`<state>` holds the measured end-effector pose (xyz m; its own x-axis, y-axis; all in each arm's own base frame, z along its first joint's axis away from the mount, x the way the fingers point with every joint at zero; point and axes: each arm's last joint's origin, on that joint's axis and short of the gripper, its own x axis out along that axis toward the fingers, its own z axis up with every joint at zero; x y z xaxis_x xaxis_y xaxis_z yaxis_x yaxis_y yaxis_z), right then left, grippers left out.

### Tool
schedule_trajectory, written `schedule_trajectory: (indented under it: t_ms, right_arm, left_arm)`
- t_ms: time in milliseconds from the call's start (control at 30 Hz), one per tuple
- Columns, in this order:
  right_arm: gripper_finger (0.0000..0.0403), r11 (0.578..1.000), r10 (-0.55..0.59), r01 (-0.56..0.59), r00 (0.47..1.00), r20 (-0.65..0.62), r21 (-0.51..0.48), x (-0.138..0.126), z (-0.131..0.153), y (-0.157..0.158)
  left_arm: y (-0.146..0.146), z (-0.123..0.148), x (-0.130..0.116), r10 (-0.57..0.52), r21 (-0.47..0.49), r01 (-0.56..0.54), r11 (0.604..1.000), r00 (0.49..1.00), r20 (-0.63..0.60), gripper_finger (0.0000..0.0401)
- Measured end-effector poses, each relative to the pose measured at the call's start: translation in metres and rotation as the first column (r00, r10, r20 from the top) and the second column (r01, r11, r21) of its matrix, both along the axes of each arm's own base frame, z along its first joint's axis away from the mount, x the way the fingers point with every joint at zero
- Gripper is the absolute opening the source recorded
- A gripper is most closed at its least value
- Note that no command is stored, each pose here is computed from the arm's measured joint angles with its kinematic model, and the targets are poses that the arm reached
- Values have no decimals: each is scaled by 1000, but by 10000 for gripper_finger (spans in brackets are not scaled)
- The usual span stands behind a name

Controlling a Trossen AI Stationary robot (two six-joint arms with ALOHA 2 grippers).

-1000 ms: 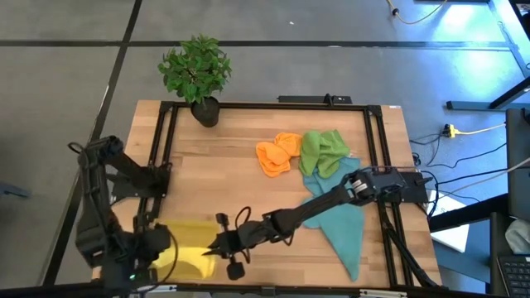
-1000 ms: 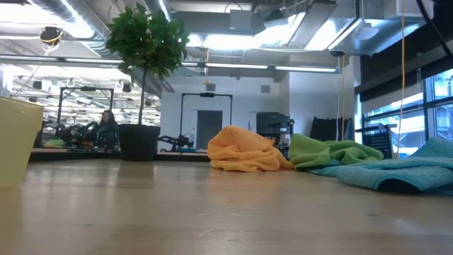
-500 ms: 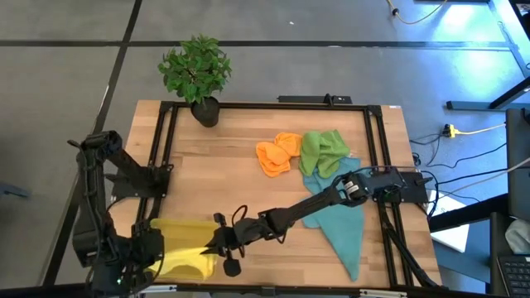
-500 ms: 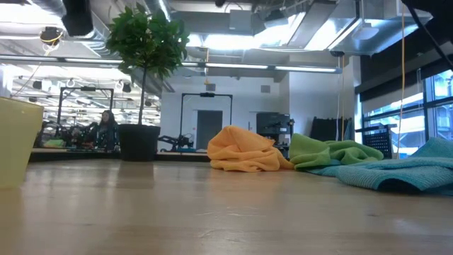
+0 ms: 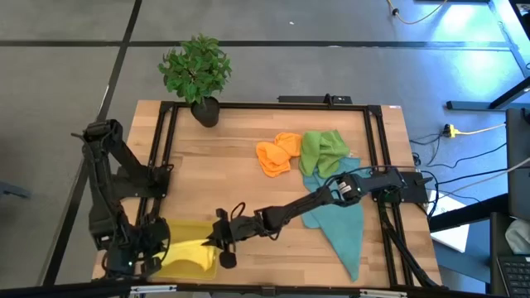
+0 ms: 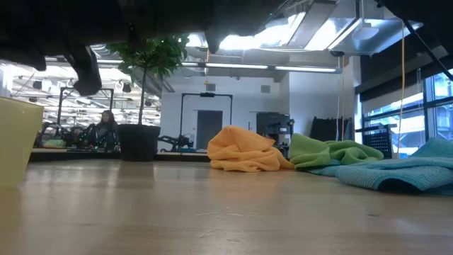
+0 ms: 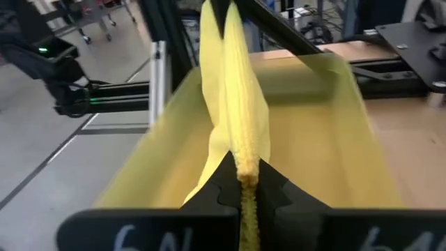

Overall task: Fold microfiber towels
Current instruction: Put the folded yellow microfiber cloth into the yellow bin

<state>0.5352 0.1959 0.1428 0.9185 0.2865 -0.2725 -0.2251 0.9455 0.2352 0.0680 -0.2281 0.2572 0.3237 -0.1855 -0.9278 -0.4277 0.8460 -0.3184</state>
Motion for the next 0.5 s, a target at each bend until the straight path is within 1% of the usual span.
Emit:
schedule_trajectory:
  t_ms: [200, 267, 333, 500]
  right_arm:
    - [6, 1000, -30, 30, 999, -43, -4, 2, -6, -8]
    - [6, 999, -30, 30, 999, -42, -13, 2, -6, -10]
    - [6, 1000, -11, 11, 999, -37, -2, 2, -5, -9]
    - [6, 988, 101, -102, 995, 11, 120, 2, 2, -1]
  left_arm:
    - [4, -10, -1, 7, 25, -6, 1000, 1000, -12, 0]
    - [2, -9, 0, -4, 15, 4, 1000, 1000, -1, 0]
    - [0, -6, 0, -22, 5, 22, 1000, 1000, 17, 0]
    - [-7, 17, 3, -49, -58, 52, 997, 997, 57, 0]
